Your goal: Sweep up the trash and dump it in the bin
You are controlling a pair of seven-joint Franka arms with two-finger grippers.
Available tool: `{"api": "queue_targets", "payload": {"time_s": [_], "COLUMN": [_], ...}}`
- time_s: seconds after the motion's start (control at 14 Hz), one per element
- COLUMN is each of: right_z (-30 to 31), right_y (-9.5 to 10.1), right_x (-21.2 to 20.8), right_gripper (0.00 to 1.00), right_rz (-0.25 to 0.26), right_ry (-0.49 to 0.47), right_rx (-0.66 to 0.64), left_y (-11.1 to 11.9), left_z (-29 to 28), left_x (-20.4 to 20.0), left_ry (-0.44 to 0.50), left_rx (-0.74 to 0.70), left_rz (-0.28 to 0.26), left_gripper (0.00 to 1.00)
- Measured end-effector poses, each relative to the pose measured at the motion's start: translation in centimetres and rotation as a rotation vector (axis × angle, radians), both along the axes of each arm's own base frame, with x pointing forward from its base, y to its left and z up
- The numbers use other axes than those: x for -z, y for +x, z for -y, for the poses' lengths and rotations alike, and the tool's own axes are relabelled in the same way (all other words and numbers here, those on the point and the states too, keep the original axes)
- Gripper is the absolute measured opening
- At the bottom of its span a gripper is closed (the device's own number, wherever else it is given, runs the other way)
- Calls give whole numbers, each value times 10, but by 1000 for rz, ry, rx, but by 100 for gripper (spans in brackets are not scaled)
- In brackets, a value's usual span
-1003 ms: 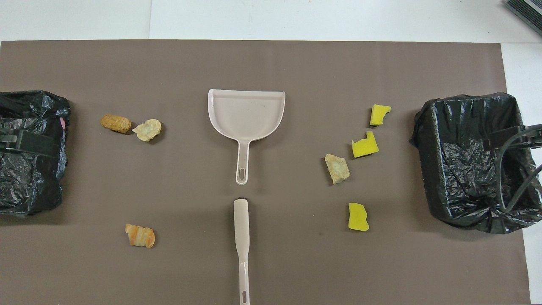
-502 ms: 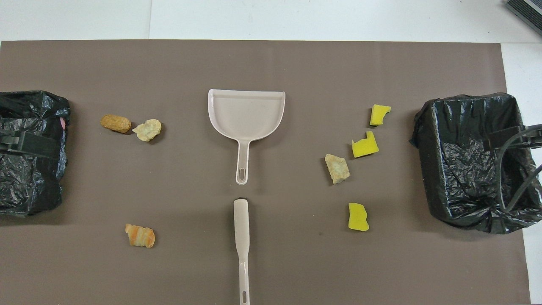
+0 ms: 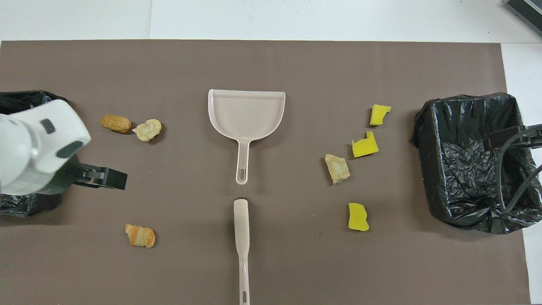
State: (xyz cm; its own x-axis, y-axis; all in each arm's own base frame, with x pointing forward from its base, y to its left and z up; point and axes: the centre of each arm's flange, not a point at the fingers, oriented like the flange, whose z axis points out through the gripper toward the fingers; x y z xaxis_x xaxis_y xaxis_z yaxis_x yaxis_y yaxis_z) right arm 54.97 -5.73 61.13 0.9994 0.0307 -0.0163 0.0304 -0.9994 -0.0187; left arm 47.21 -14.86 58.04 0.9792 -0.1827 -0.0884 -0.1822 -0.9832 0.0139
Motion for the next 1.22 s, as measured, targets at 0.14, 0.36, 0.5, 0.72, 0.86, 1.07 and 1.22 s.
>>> {"api": "queue_targets", "payload": {"time_s": [0.14,0.36,0.5,0.72,0.86,1.07,1.22], "right_z": [0,0,1,-2,-19,-48,-64], "right_y": [0,0,0,0,4,8,8], "right_x": [0,0,0,5,18,32,34], "right_gripper": [100,100,100,100,100,100,100], "right_rz": [0,0,-1,-6,-2,6,1], "right_ry": [0,-1,-1,-1,-1,-2,-2], "right_rx": [0,0,1,-4,-35,-84,-94], "left_y": [-28,-74,-106,-157,-196,-235,-239], "left_z": [39,94,129,178,204,216,218], "left_x": [33,71,93,136,172,219,234], "left_ry": [12,-1,-1,-7,-16,-4,9], "left_rx": [2,-13,-16,-24,-39,-44,-46], "left_rz": [-8,-19,-18,7,27,28,21], "left_gripper": [100,100,100,100,100,100,100]}}
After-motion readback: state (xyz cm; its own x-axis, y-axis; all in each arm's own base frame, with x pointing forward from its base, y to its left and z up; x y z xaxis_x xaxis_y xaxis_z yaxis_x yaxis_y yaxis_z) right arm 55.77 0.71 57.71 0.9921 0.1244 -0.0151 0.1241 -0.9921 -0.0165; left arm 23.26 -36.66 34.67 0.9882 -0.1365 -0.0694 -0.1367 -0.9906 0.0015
